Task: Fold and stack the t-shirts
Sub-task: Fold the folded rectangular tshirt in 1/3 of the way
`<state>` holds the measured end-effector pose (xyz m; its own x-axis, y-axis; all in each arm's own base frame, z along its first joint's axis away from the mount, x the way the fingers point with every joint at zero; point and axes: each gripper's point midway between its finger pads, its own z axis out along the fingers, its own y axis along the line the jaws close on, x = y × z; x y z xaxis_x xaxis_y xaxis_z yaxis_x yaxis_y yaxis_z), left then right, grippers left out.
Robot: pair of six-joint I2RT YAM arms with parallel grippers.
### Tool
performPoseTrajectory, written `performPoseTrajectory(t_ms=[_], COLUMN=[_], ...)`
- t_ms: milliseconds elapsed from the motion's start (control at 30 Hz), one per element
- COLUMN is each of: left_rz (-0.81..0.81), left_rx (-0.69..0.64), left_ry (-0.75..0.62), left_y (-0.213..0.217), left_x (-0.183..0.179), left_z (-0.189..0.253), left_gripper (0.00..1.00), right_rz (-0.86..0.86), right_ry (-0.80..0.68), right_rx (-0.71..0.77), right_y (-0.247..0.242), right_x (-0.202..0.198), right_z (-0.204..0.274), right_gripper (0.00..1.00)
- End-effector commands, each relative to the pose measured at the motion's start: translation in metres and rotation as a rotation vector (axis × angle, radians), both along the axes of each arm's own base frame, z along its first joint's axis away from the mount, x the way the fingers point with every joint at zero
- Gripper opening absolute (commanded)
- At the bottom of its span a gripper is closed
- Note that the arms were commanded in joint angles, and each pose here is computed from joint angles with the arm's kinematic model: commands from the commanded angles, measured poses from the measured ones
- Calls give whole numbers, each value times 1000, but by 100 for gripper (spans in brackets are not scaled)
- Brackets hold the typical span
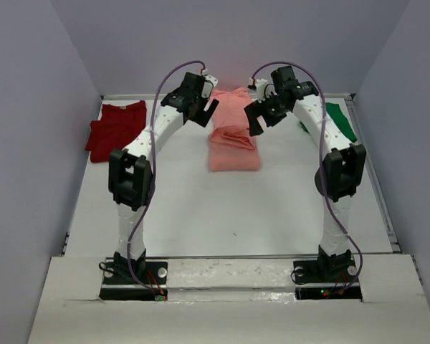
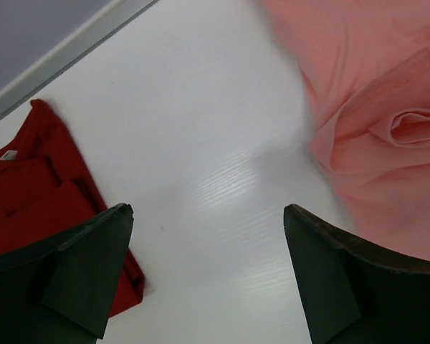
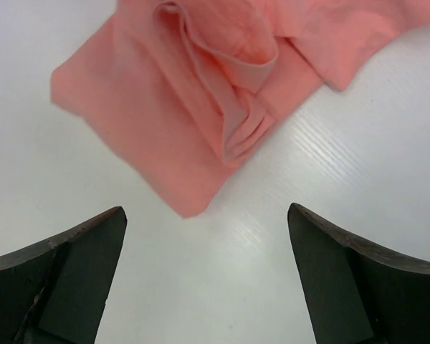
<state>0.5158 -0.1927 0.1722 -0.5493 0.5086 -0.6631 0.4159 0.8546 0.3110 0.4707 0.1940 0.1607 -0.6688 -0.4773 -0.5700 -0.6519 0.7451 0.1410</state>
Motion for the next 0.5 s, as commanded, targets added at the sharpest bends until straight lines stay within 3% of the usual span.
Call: performPoseTrajectory(t_ms=[0,133,267,367,467], left_rz=[94,178,259,312,354], left_rx=[-113,-151,-193,-177,-182], left_ry=[-86,-23,-62,-97,-111], left_y=[47,99,162,187,208], left_x=[-16,-32,-53,-65,-74], left_z=[71,55,69,75,78], left_gripper=[99,99,99,99,99], right_rz=[208,369,496,528,554], right_ry=[-111,-185,-219,-383,-479], right_rx=[57,-63,-236,-377,-417], right_y=[9,11,-1,-3,2], right_x=[-41,-62,-72,-48,-32], right_z=[50,33,-8,-17,-25], right_gripper=[100,100,100,100,100])
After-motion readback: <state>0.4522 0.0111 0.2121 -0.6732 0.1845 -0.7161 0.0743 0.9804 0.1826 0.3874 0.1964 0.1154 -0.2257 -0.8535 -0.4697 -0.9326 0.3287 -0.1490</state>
